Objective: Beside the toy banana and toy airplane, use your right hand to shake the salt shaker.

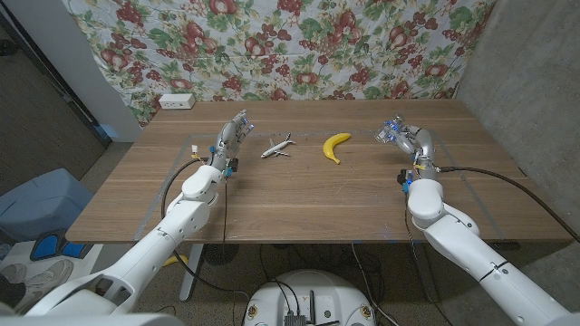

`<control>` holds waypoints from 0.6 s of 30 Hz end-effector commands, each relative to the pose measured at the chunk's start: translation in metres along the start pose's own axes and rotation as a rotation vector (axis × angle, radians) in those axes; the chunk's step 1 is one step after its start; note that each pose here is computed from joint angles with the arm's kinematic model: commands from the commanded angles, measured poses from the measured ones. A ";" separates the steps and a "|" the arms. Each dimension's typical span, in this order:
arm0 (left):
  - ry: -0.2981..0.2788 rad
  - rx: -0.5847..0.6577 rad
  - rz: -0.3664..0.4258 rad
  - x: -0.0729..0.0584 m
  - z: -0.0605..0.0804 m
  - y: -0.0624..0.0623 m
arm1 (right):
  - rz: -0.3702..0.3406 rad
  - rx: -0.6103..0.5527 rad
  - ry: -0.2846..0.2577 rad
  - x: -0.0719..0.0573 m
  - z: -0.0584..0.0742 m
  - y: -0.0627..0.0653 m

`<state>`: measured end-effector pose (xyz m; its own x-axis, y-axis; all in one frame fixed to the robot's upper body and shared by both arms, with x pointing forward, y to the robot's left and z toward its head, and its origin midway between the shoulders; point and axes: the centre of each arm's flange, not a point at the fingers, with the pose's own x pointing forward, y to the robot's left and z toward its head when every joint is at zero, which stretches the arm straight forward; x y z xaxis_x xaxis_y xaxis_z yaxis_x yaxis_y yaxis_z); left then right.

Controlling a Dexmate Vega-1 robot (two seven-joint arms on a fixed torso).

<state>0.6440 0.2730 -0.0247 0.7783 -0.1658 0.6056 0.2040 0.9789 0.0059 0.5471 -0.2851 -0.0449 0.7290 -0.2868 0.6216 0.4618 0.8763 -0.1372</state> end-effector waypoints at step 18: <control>-0.006 -0.006 0.000 0.000 0.000 0.007 | -0.018 0.047 -0.009 0.000 0.003 0.004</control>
<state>0.6441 0.2771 -0.0252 0.7767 -0.1635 0.6083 0.2044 0.9789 0.0021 0.5466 -0.2828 -0.0479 0.6945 -0.3554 0.6256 0.4819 0.8754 -0.0377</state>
